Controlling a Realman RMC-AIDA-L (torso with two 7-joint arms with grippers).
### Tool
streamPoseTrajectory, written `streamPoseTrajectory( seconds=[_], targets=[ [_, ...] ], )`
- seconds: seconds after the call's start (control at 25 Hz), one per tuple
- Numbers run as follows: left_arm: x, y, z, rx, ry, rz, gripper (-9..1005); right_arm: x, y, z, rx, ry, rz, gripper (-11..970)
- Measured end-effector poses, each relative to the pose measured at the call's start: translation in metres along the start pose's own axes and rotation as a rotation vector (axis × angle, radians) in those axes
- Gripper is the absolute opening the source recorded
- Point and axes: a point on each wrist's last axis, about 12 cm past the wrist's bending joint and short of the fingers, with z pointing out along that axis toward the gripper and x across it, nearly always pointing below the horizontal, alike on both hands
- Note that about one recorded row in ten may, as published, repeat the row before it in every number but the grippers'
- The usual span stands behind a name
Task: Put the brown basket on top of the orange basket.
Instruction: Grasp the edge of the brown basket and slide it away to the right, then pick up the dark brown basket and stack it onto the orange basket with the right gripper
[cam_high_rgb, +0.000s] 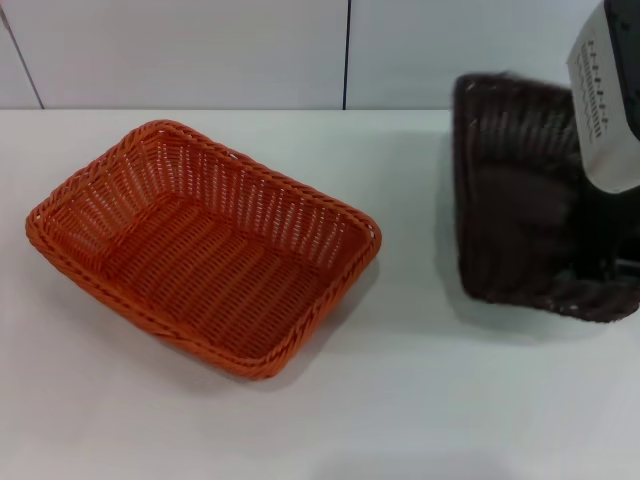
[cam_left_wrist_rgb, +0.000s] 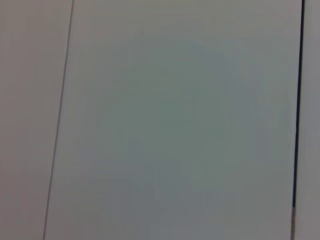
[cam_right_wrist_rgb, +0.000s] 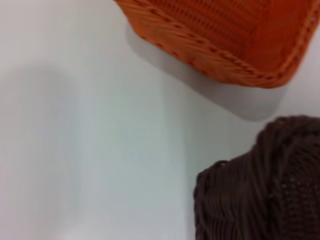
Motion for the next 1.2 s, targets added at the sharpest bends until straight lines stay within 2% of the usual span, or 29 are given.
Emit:
streamPoseTrajectory(
  seconds=[0.24, 0.56, 0.8, 0.92, 1.04, 1.2],
  targets=[
    [-0.004, 0.006, 0.0, -0.033, -0.038, -0.027, 810, -0.009, 0.0, -0.023, 0.059, 0.042, -0.034, 146],
    [-0.004, 0.008, -0.003, -0.039, -0.037, -0.043, 809, -0.024, 0.002, -0.034, 0.105, 0.086, -0.124, 146],
    [-0.005, 0.007, -0.001, -0.035, -0.045, -0.06, 809, -0.05, 0.001, -0.057, 0.267, 0.092, -0.283, 147],
    [-0.006, 0.005, 0.0, -0.029, -0.05, -0.072, 809, -0.057, 0.001, -0.058, 0.296, 0.088, -0.323, 147],
    [-0.006, 0.003, 0.0, -0.022, -0.051, -0.085, 809, -0.069, 0.003, -0.053, 0.324, 0.101, -0.417, 147],
    [-0.005, 0.001, 0.0, -0.013, -0.046, -0.097, 809, -0.075, 0.004, -0.047, 0.346, 0.119, -0.467, 148]
  ],
)
